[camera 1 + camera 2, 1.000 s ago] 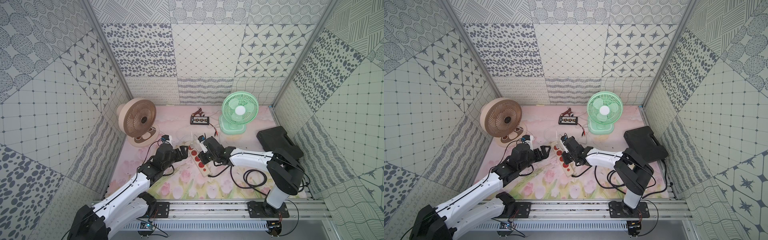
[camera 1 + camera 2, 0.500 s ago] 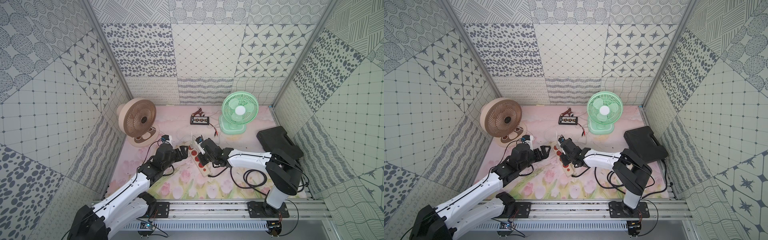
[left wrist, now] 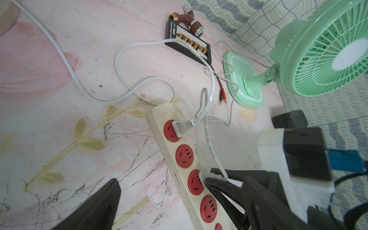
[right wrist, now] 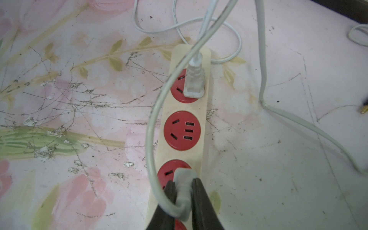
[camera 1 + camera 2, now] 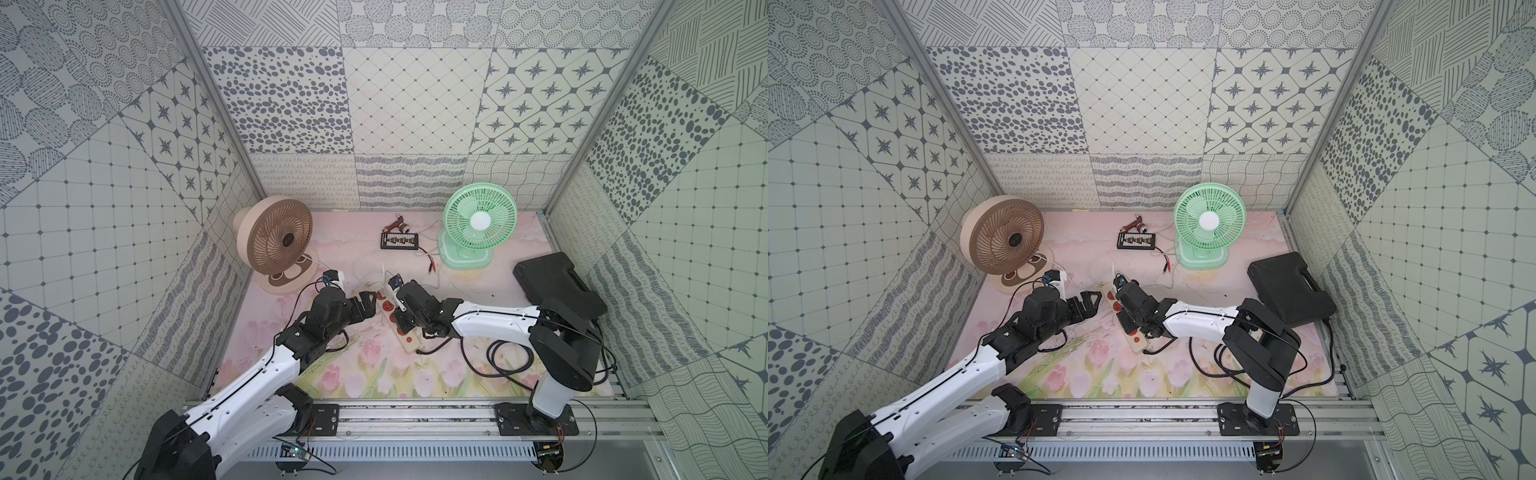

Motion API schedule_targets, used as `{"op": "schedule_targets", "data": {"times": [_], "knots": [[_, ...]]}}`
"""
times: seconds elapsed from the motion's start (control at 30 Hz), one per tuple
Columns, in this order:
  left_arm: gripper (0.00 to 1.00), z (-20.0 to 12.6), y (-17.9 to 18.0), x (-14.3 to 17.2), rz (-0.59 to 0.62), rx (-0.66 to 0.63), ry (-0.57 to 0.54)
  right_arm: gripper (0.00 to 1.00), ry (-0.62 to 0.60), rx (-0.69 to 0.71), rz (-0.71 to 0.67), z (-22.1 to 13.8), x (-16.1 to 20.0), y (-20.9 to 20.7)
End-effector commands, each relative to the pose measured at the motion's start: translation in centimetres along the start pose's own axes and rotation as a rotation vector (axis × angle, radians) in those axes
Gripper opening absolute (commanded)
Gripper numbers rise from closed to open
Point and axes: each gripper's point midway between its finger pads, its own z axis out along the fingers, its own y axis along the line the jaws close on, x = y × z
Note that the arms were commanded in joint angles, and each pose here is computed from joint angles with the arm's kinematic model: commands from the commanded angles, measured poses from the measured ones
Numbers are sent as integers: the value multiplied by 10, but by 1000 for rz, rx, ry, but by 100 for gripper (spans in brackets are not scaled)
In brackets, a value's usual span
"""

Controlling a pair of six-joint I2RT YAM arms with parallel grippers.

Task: Plug the desk fan into the power strip
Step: Insert the plug into the socket.

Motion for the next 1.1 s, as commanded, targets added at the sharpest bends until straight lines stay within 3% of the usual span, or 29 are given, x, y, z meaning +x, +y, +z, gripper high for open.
{"op": "schedule_targets", "data": {"times": [0.0,1.07], "knots": [[100,1,0,-1,10,5,-9,0,156,31,-31,19,52,-3],[99,-2,0,-3,10,6,-18,0,269,44,-7,27,105,-5]]}}
